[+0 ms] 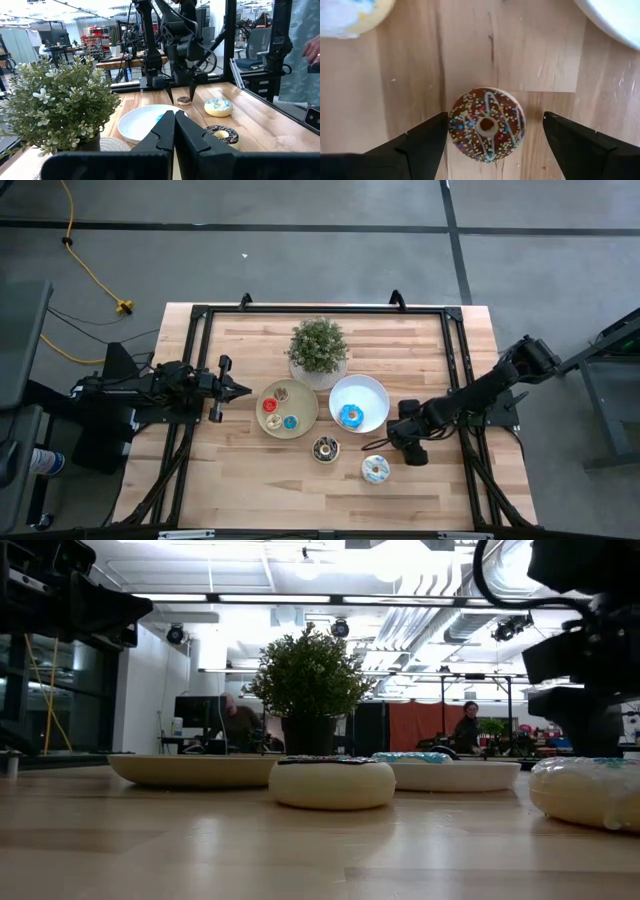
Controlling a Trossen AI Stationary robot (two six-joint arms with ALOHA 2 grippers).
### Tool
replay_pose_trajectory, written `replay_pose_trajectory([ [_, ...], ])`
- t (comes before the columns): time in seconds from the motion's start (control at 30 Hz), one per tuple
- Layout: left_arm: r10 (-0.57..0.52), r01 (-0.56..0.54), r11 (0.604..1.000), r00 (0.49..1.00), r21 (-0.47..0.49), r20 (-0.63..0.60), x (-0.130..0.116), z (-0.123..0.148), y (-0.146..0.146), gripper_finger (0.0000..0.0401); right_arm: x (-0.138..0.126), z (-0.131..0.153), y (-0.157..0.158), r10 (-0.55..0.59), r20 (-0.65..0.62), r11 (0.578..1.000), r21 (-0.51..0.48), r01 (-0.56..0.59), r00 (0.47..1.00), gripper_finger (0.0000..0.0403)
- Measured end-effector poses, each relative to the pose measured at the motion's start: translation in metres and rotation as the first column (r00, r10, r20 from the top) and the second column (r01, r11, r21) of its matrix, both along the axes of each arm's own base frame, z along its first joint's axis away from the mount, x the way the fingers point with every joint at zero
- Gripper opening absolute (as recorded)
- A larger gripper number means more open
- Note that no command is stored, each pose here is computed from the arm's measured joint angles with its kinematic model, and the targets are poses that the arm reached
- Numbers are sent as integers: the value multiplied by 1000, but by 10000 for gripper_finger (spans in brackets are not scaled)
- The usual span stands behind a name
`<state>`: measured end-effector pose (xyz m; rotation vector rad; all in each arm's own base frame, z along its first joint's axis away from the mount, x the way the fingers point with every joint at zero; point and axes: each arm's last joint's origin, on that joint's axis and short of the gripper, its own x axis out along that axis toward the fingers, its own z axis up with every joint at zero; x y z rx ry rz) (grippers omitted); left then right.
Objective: Pick & Place donuts
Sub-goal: Put the small brown donut on the brown plate
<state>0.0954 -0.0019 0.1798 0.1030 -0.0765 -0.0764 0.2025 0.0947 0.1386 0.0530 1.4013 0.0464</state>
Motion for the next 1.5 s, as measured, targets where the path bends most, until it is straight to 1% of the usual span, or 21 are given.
replay_pose_trajectory([
  [0.27,0,0,1000,1000,0,0,0,0,0,1,2,-4,1,-80,-19,997,13,80,997,317],
  [0.47,0,0,1000,1000,0,0,0,0,0,1,2,-4,1,-160,-21,987,20,161,987,317],
  [0.57,0,0,1000,1000,0,0,0,0,0,1,2,-4,1,-182,-24,983,18,182,983,317],
  [0.7,0,0,1000,1000,0,0,0,0,0,1,1,-4,0,-181,-33,983,14,181,983,312],
  [0.87,0,0,1000,1000,0,0,0,0,0,1,-3,-5,5,-159,-40,987,2,159,987,296],
  [1.17,0,0,1000,1000,0,0,0,0,0,1,-4,-5,6,-180,-48,984,-1,181,982,276],
  [1.5,0,0,1000,1000,0,0,0,0,0,1,-6,-5,8,-169,-56,986,0,169,984,247],
])
